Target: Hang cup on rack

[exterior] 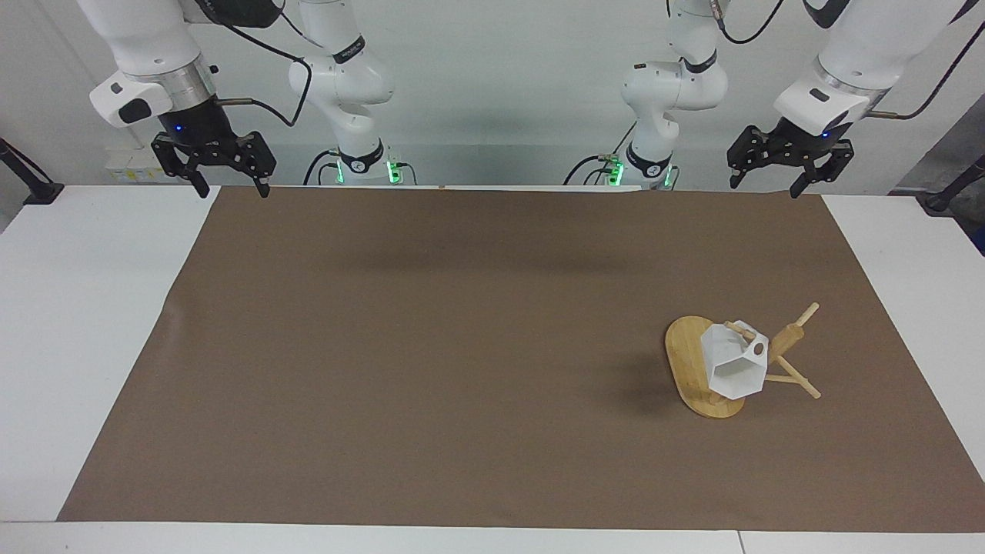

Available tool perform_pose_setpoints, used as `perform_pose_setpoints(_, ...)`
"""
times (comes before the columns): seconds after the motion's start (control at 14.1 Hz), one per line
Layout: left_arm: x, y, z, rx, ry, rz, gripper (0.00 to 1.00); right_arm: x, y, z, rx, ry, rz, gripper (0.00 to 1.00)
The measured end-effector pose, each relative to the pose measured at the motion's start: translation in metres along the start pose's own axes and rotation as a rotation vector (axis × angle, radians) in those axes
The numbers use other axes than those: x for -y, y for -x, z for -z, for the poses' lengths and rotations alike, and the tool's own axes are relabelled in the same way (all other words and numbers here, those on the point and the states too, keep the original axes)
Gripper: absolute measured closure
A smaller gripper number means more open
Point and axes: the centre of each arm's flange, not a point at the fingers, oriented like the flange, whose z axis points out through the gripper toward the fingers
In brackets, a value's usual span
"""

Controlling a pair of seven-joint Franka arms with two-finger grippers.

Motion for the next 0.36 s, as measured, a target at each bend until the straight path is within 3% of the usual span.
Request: perform_pose_setpoints(0.36, 0.0007, 0.0002, -0.0003, 0.001, 0.0, 0.021, 0.0, 0.0, 0.0001, 0.0001, 0.0, 0.0, 0.0, 0.0)
